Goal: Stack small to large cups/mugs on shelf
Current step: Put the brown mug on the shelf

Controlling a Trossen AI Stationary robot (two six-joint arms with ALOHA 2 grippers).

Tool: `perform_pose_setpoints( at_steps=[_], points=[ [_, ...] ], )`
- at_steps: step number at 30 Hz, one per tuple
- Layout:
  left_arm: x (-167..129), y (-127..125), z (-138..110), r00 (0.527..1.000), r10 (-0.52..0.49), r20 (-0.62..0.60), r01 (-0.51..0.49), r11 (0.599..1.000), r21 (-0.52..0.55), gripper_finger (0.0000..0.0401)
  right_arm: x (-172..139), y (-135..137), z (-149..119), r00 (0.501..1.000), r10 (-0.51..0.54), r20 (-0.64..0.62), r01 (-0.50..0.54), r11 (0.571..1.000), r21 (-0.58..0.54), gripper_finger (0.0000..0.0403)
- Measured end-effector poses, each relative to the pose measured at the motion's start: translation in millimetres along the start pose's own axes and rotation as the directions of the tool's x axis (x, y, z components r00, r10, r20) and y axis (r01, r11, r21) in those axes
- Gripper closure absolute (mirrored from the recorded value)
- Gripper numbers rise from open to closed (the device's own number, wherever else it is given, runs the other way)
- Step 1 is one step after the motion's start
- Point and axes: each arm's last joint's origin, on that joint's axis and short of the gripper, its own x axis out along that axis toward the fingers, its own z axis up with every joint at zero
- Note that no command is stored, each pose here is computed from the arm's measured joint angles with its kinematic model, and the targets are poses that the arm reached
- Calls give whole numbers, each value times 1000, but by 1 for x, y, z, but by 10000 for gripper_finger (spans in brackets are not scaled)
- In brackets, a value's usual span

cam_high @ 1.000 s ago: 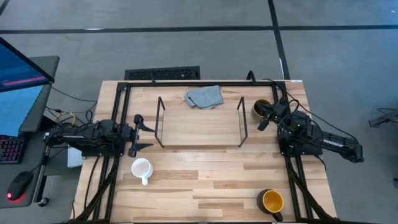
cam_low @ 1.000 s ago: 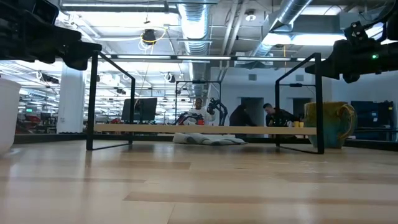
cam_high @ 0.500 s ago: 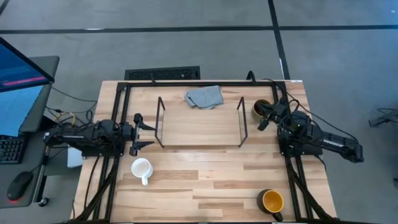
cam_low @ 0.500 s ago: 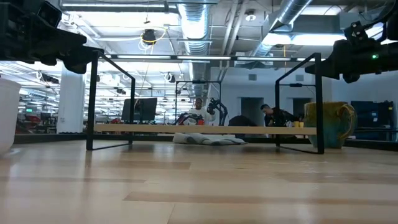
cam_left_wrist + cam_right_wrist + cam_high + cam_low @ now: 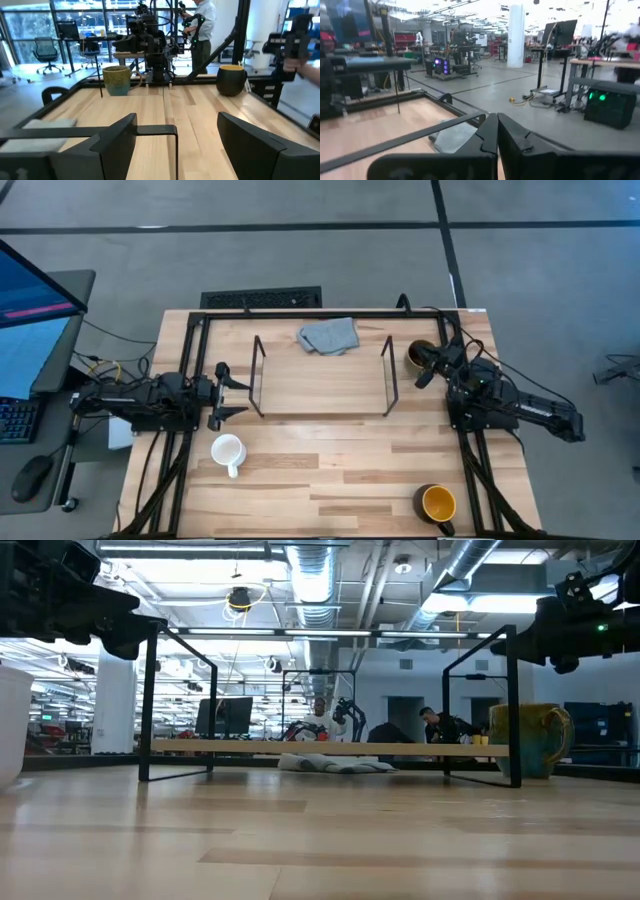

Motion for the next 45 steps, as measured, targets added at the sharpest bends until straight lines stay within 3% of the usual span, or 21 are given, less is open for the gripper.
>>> perform_pose_setpoints(
  at_steps=[4,15,23,32,45],
  points=[
    [0,0,0,1000,1,2,0,999,-47,135,0,0,0,1000,1,0,-1,997,79,374],
    [0,0,0,1000,0,0,0,999,-42,135,0,0,0,1000,3,-1,-2,993,115,374],
    [0,0,0,1000,0,-4,0,1000,0,135,-1,0,5,1000,12,19,-14,995,94,374],
    [0,0,0,1000,0,-1,0,999,-41,135,-4,0,30,984,75,163,-81,996,30,374],
    [0,0,0,1000,0,-1,0,998,-61,135,-4,0,29,987,72,147,-77,997,24,374]
  ],
)
